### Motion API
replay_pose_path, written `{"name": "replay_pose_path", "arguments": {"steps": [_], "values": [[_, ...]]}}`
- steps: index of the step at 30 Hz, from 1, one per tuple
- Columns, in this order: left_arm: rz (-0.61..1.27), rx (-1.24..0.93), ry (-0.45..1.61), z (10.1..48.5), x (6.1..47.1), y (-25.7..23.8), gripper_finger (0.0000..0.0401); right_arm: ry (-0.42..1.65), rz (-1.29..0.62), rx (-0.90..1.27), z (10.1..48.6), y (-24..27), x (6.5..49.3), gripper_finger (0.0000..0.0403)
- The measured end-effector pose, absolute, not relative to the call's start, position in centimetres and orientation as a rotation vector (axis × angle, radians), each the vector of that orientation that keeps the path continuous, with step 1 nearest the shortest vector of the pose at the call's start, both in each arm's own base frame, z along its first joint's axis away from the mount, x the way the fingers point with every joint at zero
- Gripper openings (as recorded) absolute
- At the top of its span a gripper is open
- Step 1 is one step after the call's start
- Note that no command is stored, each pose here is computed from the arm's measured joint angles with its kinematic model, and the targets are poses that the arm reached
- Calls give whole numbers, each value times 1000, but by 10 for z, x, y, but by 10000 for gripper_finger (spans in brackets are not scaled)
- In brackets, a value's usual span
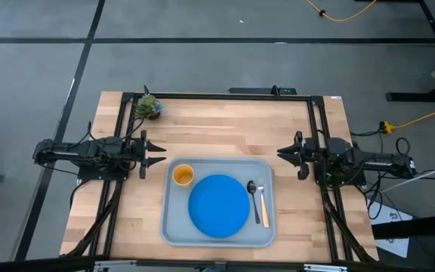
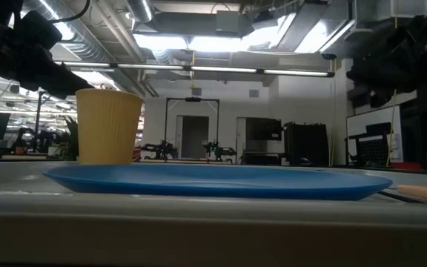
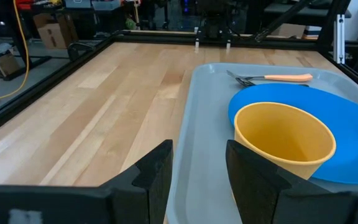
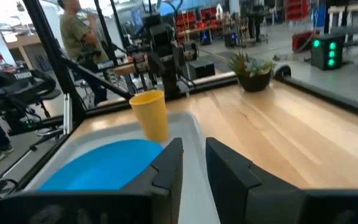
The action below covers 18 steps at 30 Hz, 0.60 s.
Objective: Pick and place plate/cup/fork/spoon on tray
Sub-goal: Return to Home Position
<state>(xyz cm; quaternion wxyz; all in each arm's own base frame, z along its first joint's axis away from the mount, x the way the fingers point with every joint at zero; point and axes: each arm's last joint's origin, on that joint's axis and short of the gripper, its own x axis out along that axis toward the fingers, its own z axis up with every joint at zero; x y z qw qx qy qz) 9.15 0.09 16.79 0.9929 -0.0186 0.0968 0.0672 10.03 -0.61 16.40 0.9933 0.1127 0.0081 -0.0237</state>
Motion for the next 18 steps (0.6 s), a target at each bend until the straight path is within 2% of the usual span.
{"name": "replay_pose_path", "arguments": {"steps": [8,18], "values": [[135,-37,194,168,92,1,143,-50,-45,237,170,-6,97,75],[135,-37,194,168,92,1,143,-25,-48,255,167,-6,98,75]]}}
